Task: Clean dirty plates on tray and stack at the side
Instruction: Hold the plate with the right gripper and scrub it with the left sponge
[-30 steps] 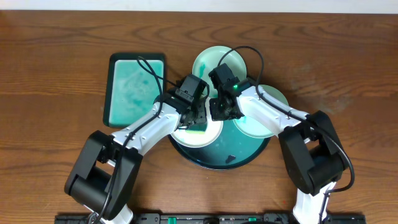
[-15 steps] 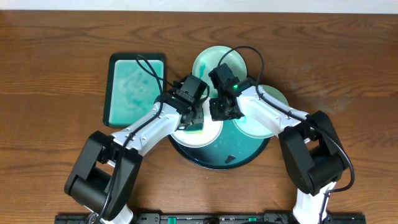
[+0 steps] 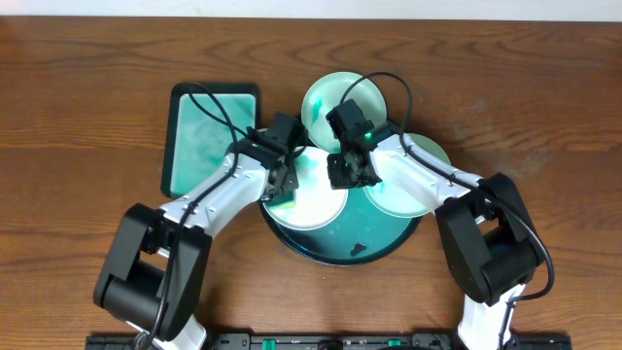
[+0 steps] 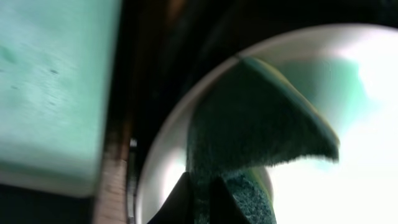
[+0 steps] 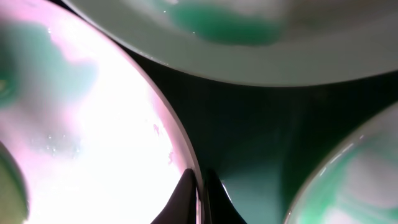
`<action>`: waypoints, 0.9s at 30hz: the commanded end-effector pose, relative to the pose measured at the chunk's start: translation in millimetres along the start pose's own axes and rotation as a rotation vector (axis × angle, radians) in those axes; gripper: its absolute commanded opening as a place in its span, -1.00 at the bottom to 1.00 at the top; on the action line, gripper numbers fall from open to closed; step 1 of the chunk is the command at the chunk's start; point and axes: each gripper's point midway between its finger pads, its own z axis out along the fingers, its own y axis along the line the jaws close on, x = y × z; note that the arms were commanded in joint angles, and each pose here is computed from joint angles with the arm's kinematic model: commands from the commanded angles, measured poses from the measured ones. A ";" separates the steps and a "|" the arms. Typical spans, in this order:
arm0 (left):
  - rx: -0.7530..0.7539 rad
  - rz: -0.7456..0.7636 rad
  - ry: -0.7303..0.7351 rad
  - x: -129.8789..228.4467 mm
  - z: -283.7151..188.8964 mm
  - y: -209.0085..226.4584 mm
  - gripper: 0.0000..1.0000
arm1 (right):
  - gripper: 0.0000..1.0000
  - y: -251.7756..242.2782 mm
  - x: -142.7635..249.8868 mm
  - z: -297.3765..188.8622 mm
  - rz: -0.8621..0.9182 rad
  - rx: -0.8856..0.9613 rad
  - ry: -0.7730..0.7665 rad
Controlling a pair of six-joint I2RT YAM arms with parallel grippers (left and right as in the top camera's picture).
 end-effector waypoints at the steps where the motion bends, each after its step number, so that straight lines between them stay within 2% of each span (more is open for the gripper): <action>1: -0.084 -0.038 -0.042 -20.1 -0.2 28.8 -0.86 | -0.97 -15.2 7.0 8.4 0.010 0.056 0.020; 5: 0.126 0.026 -0.001 -17.0 -11.8 -11.3 -0.86 | -0.98 -15.1 6.9 8.4 0.010 0.056 0.020; 9: 0.399 0.046 0.121 2.8 -25.5 -59.7 -0.86 | -0.98 -15.1 6.9 8.4 0.010 0.056 0.020; 11: 0.442 0.057 0.153 10.0 -27.2 -68.5 -0.85 | -0.97 -15.1 6.9 8.4 0.010 0.056 0.020; 18: 0.246 0.061 0.137 16.0 8.3 -40.2 -0.86 | -0.98 -13.9 4.1 8.5 0.008 0.051 0.008; 27: -0.229 0.075 -0.058 -14.6 12.6 45.6 -0.85 | -0.97 -14.0 4.2 8.5 0.002 0.052 0.009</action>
